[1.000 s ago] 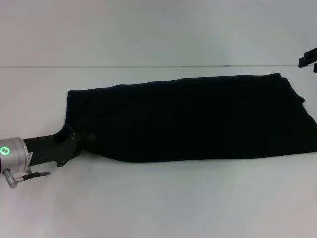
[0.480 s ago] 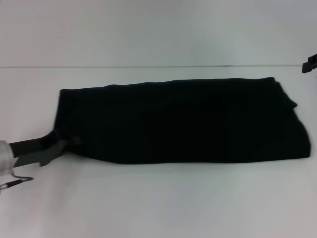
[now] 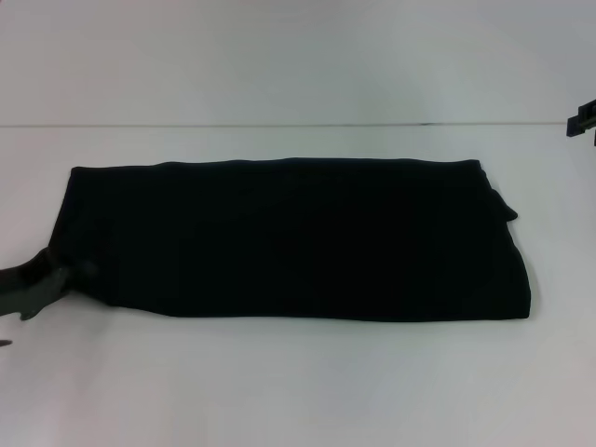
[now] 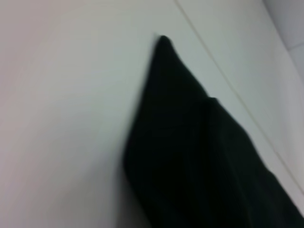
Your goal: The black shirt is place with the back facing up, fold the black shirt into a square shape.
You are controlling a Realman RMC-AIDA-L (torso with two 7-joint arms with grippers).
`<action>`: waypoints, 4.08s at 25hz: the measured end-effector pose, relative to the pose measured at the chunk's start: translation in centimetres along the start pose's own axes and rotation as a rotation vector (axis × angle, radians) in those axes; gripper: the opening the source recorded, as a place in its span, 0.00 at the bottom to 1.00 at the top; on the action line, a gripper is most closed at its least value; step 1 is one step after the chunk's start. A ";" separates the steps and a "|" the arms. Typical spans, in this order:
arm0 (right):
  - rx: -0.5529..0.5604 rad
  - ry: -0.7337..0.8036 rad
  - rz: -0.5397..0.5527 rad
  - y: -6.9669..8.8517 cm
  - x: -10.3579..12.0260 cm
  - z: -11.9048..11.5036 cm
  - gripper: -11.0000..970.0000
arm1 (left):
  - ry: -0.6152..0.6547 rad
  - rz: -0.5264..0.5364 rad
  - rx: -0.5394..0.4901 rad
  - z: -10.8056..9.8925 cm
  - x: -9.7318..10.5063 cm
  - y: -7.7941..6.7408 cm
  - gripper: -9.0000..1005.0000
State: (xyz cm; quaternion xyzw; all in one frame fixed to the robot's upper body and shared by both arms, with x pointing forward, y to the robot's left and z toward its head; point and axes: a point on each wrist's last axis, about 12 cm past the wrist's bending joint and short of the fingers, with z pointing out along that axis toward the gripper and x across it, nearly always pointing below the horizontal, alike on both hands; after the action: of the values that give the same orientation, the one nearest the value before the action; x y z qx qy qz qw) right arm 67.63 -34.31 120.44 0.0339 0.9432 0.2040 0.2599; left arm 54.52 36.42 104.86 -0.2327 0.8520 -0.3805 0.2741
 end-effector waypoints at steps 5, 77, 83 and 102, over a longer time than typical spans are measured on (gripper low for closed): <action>-0.013 0.025 -0.005 0.2 0.0 -0.4 0.50 | 0.018 0.007 0.077 0.9 -0.5 -2.1 0.08; -0.192 0.180 -0.491 8.5 2.3 3.9 0.49 | 0.193 0.130 0.248 9.0 0.8 -14.4 0.95; -0.165 0.215 -0.775 11.8 3.7 6.1 0.49 | 0.101 0.070 0.286 5.7 -1.6 -12.4 0.94; -0.187 0.208 -1.085 17.0 6.9 10.0 0.46 | 0.066 0.056 0.288 5.4 -1.6 -11.6 0.94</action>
State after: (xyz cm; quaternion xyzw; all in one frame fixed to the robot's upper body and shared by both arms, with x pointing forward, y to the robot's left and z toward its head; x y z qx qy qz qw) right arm 66.02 -13.91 116.20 -0.5000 0.8239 0.1261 0.2352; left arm 61.38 27.58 111.34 -0.1543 0.8033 -0.4986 0.2869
